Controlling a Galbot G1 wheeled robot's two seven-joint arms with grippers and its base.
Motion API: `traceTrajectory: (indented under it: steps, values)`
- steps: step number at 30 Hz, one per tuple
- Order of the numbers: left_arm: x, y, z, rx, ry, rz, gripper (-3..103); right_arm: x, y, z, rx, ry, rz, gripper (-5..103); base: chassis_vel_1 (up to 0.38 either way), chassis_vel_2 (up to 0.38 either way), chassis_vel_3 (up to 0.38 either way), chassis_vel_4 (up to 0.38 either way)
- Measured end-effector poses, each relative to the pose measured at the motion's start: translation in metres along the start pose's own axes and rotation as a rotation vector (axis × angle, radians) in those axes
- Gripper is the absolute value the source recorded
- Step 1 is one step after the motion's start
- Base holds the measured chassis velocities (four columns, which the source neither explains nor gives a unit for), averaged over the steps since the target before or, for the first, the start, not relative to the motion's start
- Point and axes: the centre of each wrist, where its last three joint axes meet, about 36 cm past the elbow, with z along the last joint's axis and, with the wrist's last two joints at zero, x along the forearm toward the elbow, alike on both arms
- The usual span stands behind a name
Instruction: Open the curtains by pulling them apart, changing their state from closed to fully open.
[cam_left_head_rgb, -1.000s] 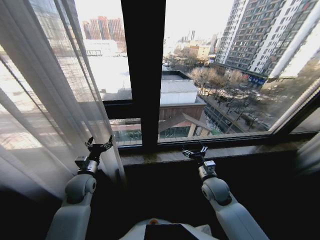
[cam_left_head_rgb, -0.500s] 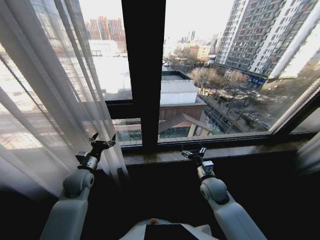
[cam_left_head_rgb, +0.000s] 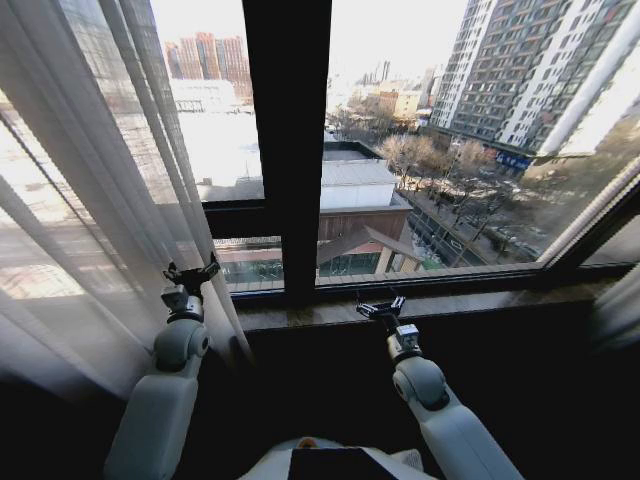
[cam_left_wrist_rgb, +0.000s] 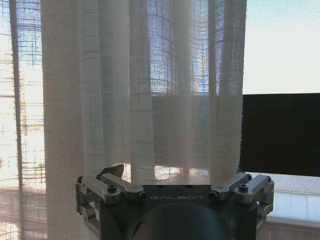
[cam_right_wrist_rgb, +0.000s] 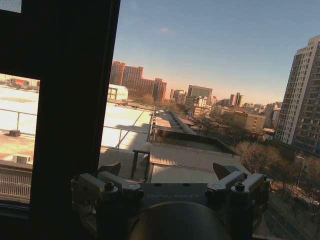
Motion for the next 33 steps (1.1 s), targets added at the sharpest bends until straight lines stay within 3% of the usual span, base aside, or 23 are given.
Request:
traceTrajectory:
  steps: [3, 7, 13, 18, 19, 22, 24, 26, 28, 33]
  values:
    - [-0.005, 0.009, -0.003, -0.008, -0.008, -0.076, 100, 0.0, 0.001, 0.0, -0.003, 0.001, 0.0, 100, 0.0, 0.0, 0.0, 0.0]
    - [-0.004, 0.017, -0.002, -0.018, -0.007, -0.094, 100, 0.0, 0.003, 0.001, -0.004, 0.002, -0.003, 100, 0.0, 0.0, 0.0, 0.0]
    - [0.009, 0.035, -0.004, -0.012, 0.012, 0.01, 101, -0.001, 0.007, 0.0, -0.009, 0.0, -0.008, 100, 0.0, 0.0, 0.0, 0.0]
    - [0.016, 0.061, -0.007, -0.051, -0.01, 0.157, 80, -0.002, 0.007, 0.004, -0.012, 0.009, 0.003, 100, 0.0, 0.0, 0.0, 0.0]
    - [0.016, 0.061, -0.007, -0.051, -0.01, 0.157, 80, -0.002, 0.007, 0.004, -0.012, 0.009, 0.003, 100, 0.0, 0.0, 0.0, 0.0]
    - [0.024, 0.079, -0.014, -0.072, -0.011, 0.235, 64, -0.004, 0.006, 0.003, -0.013, 0.005, 0.012, 100, 0.0, 0.0, 0.0, 0.0]
    - [0.025, 0.082, -0.016, -0.074, -0.012, 0.243, 64, -0.004, 0.006, 0.002, -0.013, 0.003, 0.016, 100, 0.0, 0.0, 0.0, 0.0]
    - [0.027, 0.091, -0.025, -0.074, -0.02, 0.269, 47, -0.007, 0.005, -0.001, -0.016, -0.006, 0.029, 100, 0.0, 0.0, 0.0, 0.0]
    - [0.027, 0.094, -0.028, -0.075, -0.022, 0.275, 47, -0.008, 0.005, -0.002, -0.017, -0.01, 0.033, 100, 0.0, 0.0, 0.0, 0.0]
    - [0.028, 0.101, -0.034, -0.064, -0.006, 0.282, 26, -0.009, 0.004, -0.004, -0.019, -0.013, 0.036, 100, 0.0, 0.0, 0.0, 0.0]
